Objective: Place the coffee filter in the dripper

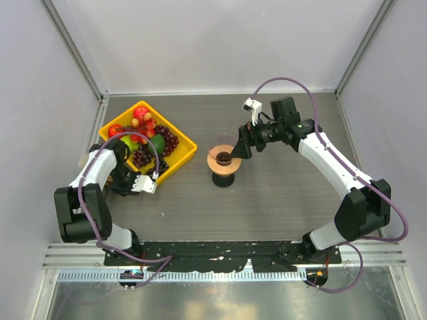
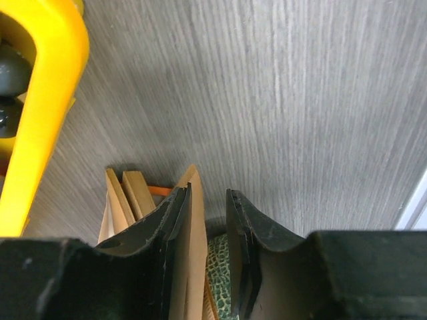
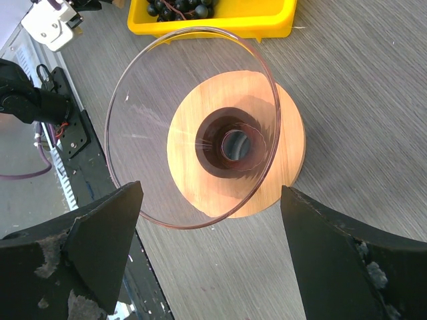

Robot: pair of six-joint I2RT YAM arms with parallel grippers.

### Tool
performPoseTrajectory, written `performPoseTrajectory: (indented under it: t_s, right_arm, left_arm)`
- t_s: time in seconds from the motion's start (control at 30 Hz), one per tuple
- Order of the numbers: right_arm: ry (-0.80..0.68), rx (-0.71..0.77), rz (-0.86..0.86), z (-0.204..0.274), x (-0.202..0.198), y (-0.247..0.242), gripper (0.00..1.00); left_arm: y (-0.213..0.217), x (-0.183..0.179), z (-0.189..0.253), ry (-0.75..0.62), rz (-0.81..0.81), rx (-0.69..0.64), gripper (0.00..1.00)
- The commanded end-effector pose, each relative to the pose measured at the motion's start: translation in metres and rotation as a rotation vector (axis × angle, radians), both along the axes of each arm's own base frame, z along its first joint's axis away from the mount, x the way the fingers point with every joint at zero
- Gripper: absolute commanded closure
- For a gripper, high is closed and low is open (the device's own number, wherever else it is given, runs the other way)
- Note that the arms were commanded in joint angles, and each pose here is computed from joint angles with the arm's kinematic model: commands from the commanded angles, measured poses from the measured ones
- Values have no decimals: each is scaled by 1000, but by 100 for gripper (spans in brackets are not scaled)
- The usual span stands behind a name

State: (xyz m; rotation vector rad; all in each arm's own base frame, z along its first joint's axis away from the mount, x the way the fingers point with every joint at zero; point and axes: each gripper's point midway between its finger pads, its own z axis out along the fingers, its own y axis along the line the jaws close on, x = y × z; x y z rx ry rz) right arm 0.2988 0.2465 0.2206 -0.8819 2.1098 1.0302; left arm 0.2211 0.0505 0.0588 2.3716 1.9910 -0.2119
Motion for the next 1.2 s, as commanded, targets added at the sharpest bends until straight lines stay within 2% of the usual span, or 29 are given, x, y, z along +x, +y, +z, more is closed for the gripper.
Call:
performPoseTrajectory:
  t_s: [0.0,0.23,0.9,1.07,1.17]
  right_arm:
    - [-65,43,13,23,-2,3,9]
    - [-71,43,14,25,0,4,9]
    - [-70,43,18,24,1,5,9]
    - [-67,40,19,22,1,5,9]
    - [-66,43,21,23,2,5,9]
  left_arm:
    - [5,19,2,-85,3,32,66]
    - [12,31,2,-113,2,68,73]
    - [21,43,8,-120,11,95,80]
    - [27,43,14,-123,12,105,74]
    - [31,43,15,-124,10,110,74]
